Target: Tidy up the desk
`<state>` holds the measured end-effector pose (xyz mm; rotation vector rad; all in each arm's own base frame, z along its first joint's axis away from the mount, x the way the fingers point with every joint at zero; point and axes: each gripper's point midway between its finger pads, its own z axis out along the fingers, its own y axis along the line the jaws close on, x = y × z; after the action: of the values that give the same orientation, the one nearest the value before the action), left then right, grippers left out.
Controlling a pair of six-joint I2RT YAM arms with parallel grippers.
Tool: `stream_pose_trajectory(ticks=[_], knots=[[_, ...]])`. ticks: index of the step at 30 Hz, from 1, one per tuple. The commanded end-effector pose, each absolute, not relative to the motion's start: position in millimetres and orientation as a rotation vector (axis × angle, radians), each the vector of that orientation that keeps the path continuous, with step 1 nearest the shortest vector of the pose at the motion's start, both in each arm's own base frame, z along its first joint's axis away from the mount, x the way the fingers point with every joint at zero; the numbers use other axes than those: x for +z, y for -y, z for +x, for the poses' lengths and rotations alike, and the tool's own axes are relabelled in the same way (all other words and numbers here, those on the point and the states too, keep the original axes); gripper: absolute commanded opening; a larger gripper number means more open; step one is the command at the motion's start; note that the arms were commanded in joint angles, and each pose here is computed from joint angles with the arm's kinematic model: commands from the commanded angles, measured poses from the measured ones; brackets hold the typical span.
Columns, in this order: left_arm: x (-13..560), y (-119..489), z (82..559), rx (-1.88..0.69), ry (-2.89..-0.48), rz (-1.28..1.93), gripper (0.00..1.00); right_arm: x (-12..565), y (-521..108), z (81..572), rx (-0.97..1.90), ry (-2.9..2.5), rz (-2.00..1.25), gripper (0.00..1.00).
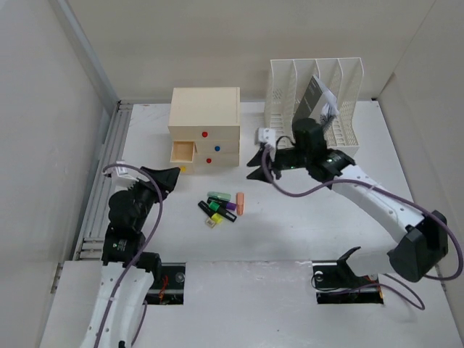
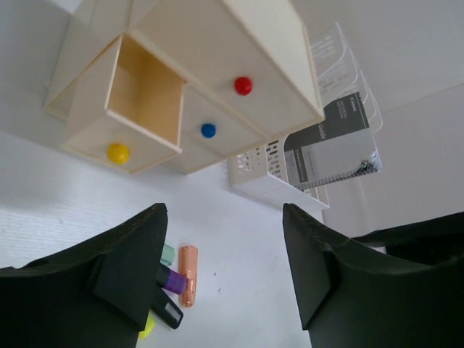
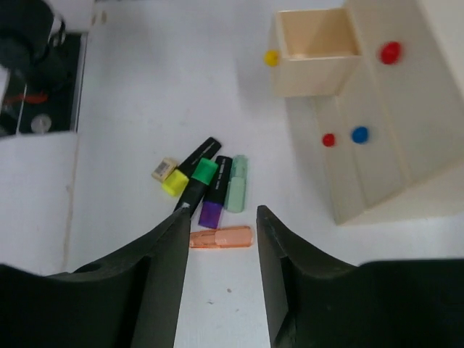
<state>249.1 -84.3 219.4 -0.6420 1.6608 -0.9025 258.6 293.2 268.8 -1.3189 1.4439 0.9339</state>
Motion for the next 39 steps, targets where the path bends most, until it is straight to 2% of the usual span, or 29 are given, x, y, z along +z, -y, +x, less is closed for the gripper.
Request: stream_pose_trajectory(ticks=[1,4,6,8,11,18,39], knots=[[257.4,76.8,236.3,-0.77,-1.684,-0.51,0.61,238.1,-323.6,238.1,0.805,-1.304,-1.623,0.48],[294.5,66.1,232.1,-0.657,-1.656,-0.419,0.48,200.6,-350.5,224.3,0.734,-1.227,-1.809,0.46],[316.5,49.0,227.0,-0.529,-1.616,-0.383,0.47,186.5,-364.1,215.1,0.723,-1.16,-1.915,0.42],[327.1,43.5,222.5,-0.479,-1.591,-0.345,0.47,164.4,-371.3,220.2,0.7,-1.142,-2.028,0.42],[331.3,38.2,217.2,-0.417,-1.568,-0.287,0.56,151.6,-383.9,226.1,0.651,-1.092,-2.12,0.42],[310.4,38.7,221.7,-0.423,-1.538,-0.282,0.67,97.8,-408.4,214.5,0.472,-0.922,-2.374,0.42],[315.6,32.5,212.4,-0.417,-1.473,-0.304,0.72,49.5,-459.8,186.2,0.445,-0.745,-2.575,0.42]])
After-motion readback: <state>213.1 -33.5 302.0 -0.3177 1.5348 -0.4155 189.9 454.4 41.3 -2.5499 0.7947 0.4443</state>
